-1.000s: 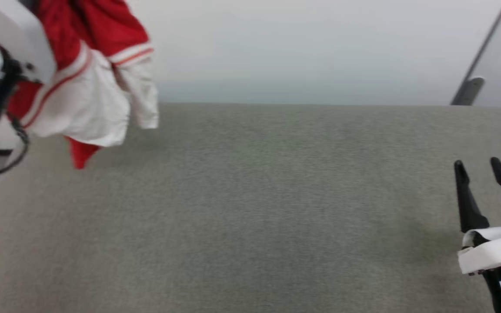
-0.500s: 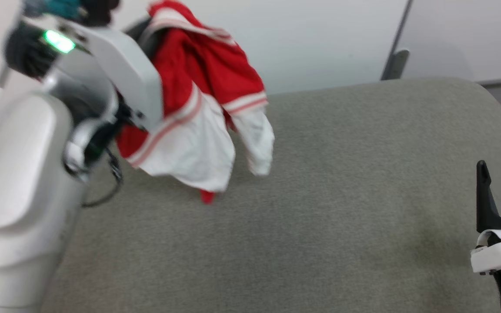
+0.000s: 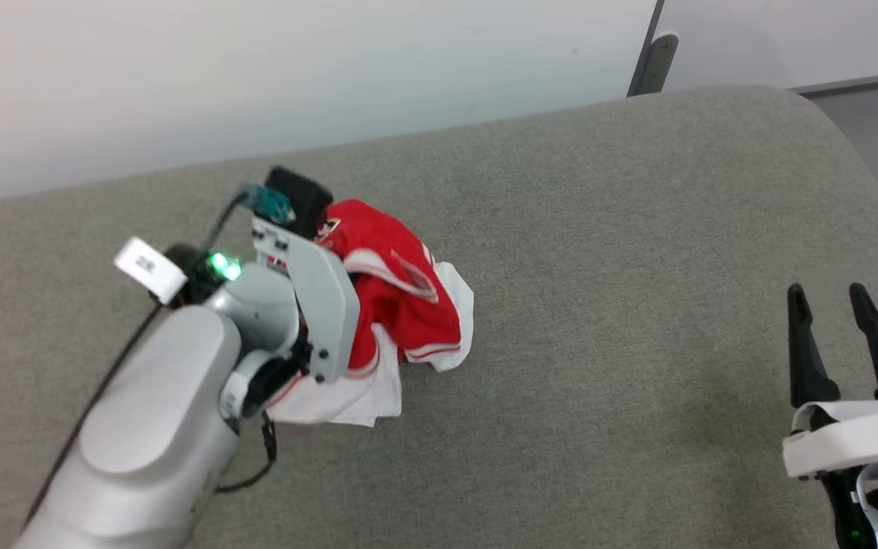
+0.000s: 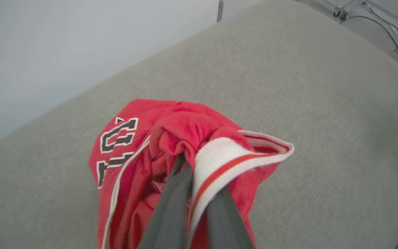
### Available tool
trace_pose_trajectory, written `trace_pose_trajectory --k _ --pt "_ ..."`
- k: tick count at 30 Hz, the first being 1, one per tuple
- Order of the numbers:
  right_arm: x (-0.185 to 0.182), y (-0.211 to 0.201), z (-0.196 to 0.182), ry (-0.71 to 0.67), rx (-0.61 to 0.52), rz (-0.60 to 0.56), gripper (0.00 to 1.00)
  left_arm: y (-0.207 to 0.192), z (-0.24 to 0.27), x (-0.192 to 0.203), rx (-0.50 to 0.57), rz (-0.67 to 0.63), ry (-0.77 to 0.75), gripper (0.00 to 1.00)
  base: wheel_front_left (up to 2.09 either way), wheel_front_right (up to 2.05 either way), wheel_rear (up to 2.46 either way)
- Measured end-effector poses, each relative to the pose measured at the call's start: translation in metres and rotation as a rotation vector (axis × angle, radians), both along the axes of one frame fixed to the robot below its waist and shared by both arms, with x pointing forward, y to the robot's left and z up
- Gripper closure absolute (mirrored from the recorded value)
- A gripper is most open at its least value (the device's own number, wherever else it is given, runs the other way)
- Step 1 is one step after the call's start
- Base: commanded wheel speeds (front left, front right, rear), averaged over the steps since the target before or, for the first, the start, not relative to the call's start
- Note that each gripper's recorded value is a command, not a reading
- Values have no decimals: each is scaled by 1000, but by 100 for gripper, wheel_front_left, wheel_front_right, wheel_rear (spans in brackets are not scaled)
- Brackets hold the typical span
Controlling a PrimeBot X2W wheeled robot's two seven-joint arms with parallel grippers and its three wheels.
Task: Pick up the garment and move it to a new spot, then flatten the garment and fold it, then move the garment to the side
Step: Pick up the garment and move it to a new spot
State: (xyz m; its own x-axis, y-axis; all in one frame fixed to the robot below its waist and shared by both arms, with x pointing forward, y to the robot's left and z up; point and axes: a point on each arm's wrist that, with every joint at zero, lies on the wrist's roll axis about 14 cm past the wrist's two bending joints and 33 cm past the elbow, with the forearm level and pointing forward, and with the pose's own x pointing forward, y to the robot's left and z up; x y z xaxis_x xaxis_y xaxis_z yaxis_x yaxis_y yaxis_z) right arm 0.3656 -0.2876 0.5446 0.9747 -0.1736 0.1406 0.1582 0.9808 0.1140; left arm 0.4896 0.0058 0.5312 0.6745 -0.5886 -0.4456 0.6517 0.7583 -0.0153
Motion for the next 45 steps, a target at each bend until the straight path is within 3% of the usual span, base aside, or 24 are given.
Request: trace_pose_trajectory --k 11,18,21,22,27,35,45 --pt "14 14 -4 4 14 48 0 10 -91 -25 111 22 282 100 0 0 0" --pt "19 22 -3 1 8 78 0 18 -114 -38 158 36 378 100 0 0 0" --pt "19 24 -1 -2 4 87 0 16 -112 -39 159 34 378 49 0 0 0" --pt "18 24 0 -4 2 89 0 15 -109 -40 153 31 378 0 0 0 0" --pt "17 27 6 -18 -7 103 0 14 -90 -42 127 19 349 0 0 0 0" --pt "13 36 14 -33 -14 137 0 30 -35 -36 59 28 167 0 0 0 0" --pt "17 57 23 -60 -16 201 0 97 21 -37 -103 180 -86 0 0 0 0"
